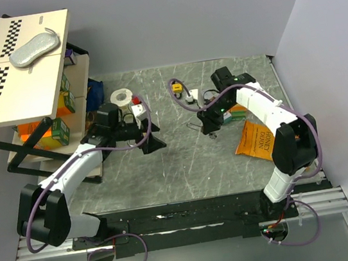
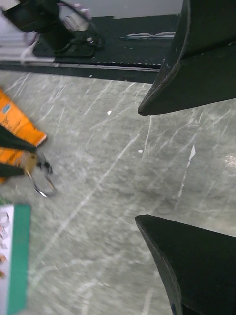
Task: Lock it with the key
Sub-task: Pick up the lock from the center of the board, then lock the lock.
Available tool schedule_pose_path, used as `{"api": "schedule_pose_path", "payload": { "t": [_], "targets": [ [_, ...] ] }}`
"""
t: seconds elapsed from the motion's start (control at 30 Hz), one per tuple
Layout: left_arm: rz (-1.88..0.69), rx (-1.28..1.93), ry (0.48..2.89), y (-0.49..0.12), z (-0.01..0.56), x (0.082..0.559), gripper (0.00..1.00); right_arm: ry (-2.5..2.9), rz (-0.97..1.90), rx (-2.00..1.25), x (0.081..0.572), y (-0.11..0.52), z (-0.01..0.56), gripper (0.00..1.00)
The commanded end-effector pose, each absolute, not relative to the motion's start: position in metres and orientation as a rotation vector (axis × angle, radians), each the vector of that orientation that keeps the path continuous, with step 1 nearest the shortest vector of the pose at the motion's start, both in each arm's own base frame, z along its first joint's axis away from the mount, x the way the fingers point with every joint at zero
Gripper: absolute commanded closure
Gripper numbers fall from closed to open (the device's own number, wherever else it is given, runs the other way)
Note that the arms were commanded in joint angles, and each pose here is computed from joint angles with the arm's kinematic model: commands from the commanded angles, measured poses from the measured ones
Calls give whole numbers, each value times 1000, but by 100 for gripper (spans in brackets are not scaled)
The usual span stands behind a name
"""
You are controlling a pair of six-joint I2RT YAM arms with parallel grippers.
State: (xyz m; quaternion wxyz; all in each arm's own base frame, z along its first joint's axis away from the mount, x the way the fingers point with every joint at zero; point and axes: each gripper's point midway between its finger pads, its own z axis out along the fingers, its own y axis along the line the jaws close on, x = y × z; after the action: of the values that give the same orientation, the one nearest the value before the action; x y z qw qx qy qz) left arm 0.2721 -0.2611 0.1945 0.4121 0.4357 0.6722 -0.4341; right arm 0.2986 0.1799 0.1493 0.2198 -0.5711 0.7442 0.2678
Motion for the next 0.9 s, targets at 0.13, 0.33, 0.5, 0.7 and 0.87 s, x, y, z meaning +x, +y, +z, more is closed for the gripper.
{"api": "schedule_pose_path", "payload": {
  "t": [0.13,0.33,0.5,0.7,0.87],
  "targets": [
    [-1070,1229,1433,-289,227,266,18,1881,911,-1594,248,226,204,81],
    [-1092,1203,1417,-293,232,266,23,1802,934,-1642,232,244,220,81],
    [-1111,1208,1409,-292,234,259,30,1772,946,-1664,228,250,228,81],
    [-1139,1230,1398,-298,235,249,38,1737,914,-1694,227,252,232,80],
    [-1173,1235,1402,-304,236,243,45,1727,907,-1708,223,253,234,80]
  ]
}}
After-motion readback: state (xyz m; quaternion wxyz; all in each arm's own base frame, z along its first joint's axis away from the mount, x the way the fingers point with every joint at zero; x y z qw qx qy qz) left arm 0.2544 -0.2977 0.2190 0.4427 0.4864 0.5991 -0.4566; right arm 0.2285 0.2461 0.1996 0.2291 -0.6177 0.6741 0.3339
